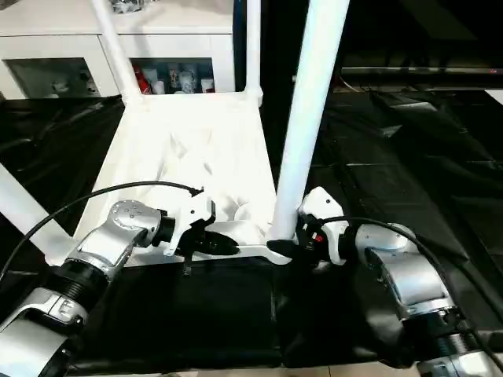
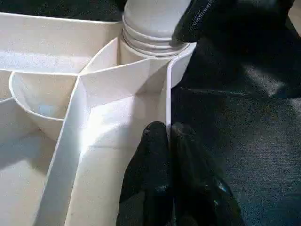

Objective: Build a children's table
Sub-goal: Rotate leg to tighten

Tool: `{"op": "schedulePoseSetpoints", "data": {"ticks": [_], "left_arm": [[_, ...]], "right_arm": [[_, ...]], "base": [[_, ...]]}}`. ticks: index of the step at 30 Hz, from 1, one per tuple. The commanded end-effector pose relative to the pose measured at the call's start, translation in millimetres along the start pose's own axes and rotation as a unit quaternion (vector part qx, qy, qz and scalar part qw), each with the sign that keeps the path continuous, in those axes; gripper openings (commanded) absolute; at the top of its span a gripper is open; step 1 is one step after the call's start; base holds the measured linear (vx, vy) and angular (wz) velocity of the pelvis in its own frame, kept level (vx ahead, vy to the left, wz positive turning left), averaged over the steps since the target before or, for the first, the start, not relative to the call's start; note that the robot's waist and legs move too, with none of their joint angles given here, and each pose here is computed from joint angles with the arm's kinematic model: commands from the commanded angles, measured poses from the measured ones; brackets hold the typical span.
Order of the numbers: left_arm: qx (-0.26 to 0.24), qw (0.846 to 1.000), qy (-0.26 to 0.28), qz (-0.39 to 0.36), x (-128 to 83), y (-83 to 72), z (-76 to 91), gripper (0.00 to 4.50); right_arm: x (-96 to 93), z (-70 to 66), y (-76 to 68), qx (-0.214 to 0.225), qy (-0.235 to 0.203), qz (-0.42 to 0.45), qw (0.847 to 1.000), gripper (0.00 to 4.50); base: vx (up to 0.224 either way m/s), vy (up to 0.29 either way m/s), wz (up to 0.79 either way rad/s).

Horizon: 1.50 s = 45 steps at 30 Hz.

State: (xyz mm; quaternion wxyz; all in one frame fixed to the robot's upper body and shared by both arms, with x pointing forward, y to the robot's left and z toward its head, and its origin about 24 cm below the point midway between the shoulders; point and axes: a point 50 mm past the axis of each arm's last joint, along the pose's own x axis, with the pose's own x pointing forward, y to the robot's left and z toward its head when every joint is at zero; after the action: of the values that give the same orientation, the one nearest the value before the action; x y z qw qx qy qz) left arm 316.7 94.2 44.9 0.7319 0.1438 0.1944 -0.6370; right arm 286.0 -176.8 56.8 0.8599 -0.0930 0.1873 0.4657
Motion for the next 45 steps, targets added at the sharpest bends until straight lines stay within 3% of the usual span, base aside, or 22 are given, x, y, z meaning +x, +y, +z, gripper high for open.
{"op": "schedulePoseSetpoints", "data": {"ticks": [1, 2, 3, 4, 8, 9, 15, 16, 19, 22, 27, 31, 37, 45], "left_arm": [[-0.012, 0.999, 0.012, 0.046, 9, 4.6, -1.9, 0.0], [-0.017, 0.997, 0.015, 0.076, 13, 7.9, -1.3, 0.0], [-0.017, 0.997, 0.015, 0.076, 13, 7.9, -1.3, 0.0], [-0.032, 0.993, 0.013, 0.111, 22, 10.3, 1.5, 0.0], [-0.045, 0.99, 0.007, 0.132, 31, 10.0, 5.5, 0.0], [-0.061, 0.988, -0.005, 0.141, 44, 6.3, 11.9, 0.0], [-0.044, 0.992, -0.018, 0.118, 68, -7.3, 25.5, 0.0], [-0.037, 0.993, -0.019, 0.114, 67, -7.5, 25.1, 0.0], [-0.028, 0.993, -0.015, 0.113, 60, -5.1, 21.2, 0.0], [-0.02, 0.994, -0.011, 0.11, 49, -1.8, 15.7, 0.0], [0.0, 0.998, -0.008, 0.065, 27, -1.4, 6.9, 0.0], [0.02, 1.0, 0.001, -0.001, 5, -3.1, 1.2, 0.0], [0.017, 0.999, 0.006, -0.028, -4, -3.1, 1.1, 0.0], [0.019, 0.999, 0.002, -0.031, -3, -3.4, 0.9, 0.0]], "right_arm": [[10.1, -17.0, -3.2, 0.04, 0.016, -0.07, 0.997, 2.51], [15.5, -20.3, -4.9, 0.068, 0.014, -0.111, 0.991, 2.51], [15.5, -20.3, -4.9, 0.068, 0.014, -0.111, 0.991, 2.51], [25.5, -23.2, -5.1, 0.107, 0.01, -0.166, 0.98, 2.51], [34.6, -24.6, -4.7, 0.137, 0.008, -0.213, 0.967, 2.5], [44.8, -24.2, -2.2, 0.155, 0.011, -0.241, 0.958, 2.5], [65.0, -14.5, 7.0, 0.138, 0.002, -0.237, 0.962, 2.5], [63.9, -12.3, 5.3, 0.137, -0.008, -0.235, 0.962, 2.5], [57.1, -6.4, -1.9, 0.135, -0.033, -0.239, 0.961, 3.19], [46.6, 0.0, -9.5, 0.11, -0.039, -0.223, 0.968, 3.4], [23.2, 8.1, -6.7, 0.045, -0.027, -0.083, 0.995, 3.66], [-3.7, 7.3, -4.2, -0.011, 0.013, 0.012, 1.0, 3.66], [-11.3, 5.0, -3.1, -0.026, 0.041, 0.052, 0.997, 3.66], [0.1, 4.2, -1.7, -0.027, 0.039, 0.052, 0.998, 3.66]], "base": [[0.0, 0.0, 0.0], [0.0, 0.0, 0.0], [0.0, 0.0, 0.0], [0.0, 0.0, 0.0], [0.0, 0.0, 0.0], [0.0, 0.0, 0.0], [0.0, 0.0, 0.0], [0.0, 0.0, 0.0], [0.0, 0.0, 0.0], [0.0, 0.0, 0.0], [0.0, 0.0, 0.0], [0.0, 0.0, 0.0], [0.0, 0.0, 0.0], [0.0, 0.0, 0.0]]}}
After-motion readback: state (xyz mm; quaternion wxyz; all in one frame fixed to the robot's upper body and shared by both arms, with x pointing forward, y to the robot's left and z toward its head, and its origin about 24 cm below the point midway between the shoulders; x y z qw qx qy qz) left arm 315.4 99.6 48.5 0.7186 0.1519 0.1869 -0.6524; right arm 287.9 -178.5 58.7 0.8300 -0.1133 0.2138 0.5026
